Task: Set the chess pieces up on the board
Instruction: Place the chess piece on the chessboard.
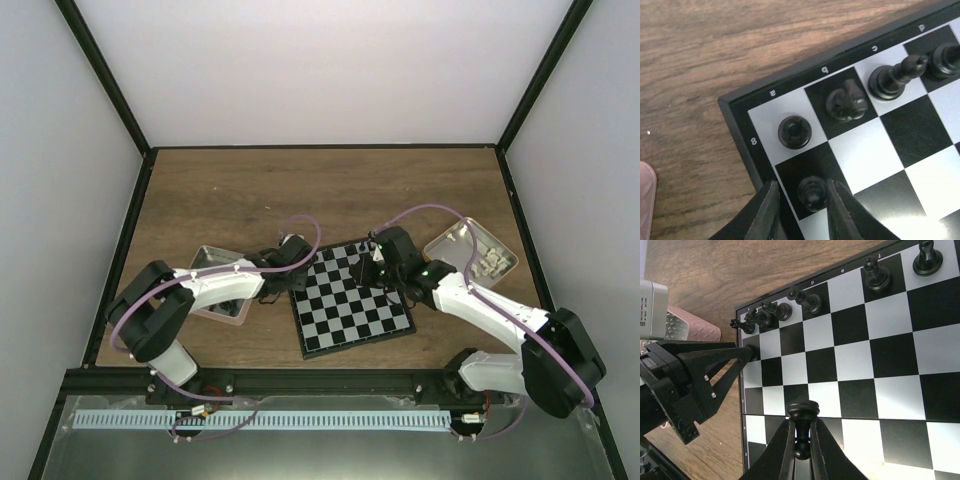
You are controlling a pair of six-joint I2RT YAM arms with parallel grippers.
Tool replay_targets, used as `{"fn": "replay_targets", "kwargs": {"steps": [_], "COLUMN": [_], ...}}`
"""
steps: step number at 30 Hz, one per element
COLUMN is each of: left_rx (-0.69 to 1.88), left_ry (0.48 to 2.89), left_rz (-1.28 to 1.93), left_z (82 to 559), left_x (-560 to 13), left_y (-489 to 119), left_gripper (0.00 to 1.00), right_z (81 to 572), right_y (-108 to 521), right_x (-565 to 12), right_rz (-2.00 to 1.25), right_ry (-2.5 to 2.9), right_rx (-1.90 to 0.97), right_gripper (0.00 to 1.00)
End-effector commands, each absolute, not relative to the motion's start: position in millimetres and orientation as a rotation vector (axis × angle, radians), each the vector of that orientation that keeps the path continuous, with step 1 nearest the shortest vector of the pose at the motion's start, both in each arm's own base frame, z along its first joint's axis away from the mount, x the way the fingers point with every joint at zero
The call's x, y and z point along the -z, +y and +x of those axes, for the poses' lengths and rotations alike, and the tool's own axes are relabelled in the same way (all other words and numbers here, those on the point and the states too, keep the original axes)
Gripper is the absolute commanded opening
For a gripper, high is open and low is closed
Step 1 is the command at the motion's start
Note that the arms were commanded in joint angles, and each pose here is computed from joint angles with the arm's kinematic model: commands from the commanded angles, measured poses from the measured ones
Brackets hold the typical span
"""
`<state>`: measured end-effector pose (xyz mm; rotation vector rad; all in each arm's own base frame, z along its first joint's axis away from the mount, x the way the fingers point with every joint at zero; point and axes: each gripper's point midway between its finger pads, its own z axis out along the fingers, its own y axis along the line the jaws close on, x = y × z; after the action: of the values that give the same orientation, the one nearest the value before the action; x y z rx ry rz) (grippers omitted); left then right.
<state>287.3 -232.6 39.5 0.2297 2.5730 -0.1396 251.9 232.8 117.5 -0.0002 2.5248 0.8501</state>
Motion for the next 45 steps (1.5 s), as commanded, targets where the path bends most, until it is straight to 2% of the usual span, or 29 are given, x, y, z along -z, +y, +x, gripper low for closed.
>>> {"fn": "replay_targets", "kwargs": {"steps": [1,7,12,15,19,26,30,38,43,45], "left_rx": [0.107,0.228,0.373,0.58,0.975,1.409,1.564,1.724,1.755,1.767], "left_ry": [2.582,2.56,2.466,2.424,2.334,2.191,2.147,2.138,2.119,2.116], "left_rz": [0.219,0.196,0.136,0.147,0.233,0.261,0.149,0.087,0.094,0.101], "left_z": [285.3,277.5,274.1,265.9,244.9,220.6,224.1,224.4,224.0,222.7], "left_x": [-42.4,-75.2,-120.8,-156.6,-209.5,-255.2,-260.1,-257.1,-261.2,-262.7], "left_y": [-227.7,-232.2,-234.7,-251.7,-285.5,-294.2,-285.0,-292.2,-293.0,-293.5], "left_gripper": [0.32,0.4,0.44,0.54,0.67,0.77,0.74,0.48,0.4,0.32], "right_z": [253.1,245.7,226.9,212.6,197.7,202.2,204.4,211.6,216.3,218.8], "right_y": [237.2,243.4,269.6,286.3,298.3,305.7,306.9,308.7,310.1,310.0], "right_x": [-128.1,-132.9,-150.9,-174.5,-216.7,-252.1,-266.1,-281.8,-277.8,-275.9], "right_rz": [0.007,-0.09,-0.38,-0.614,-0.832,-0.906,-0.886,-0.842,-0.834,-0.821], "right_ry": [2.502,2.51,2.451,2.287,2.019,1.849,1.778,1.691,1.704,1.713], "right_rx": [-0.903,-0.943,-1.126,-1.269,-1.382,-1.378,-1.391,-1.397,-1.383,-1.374], "right_gripper": [0.01,0.01,0.01,0.01,0.01,0.01,0.01,0.01,0.01,0.01]}}
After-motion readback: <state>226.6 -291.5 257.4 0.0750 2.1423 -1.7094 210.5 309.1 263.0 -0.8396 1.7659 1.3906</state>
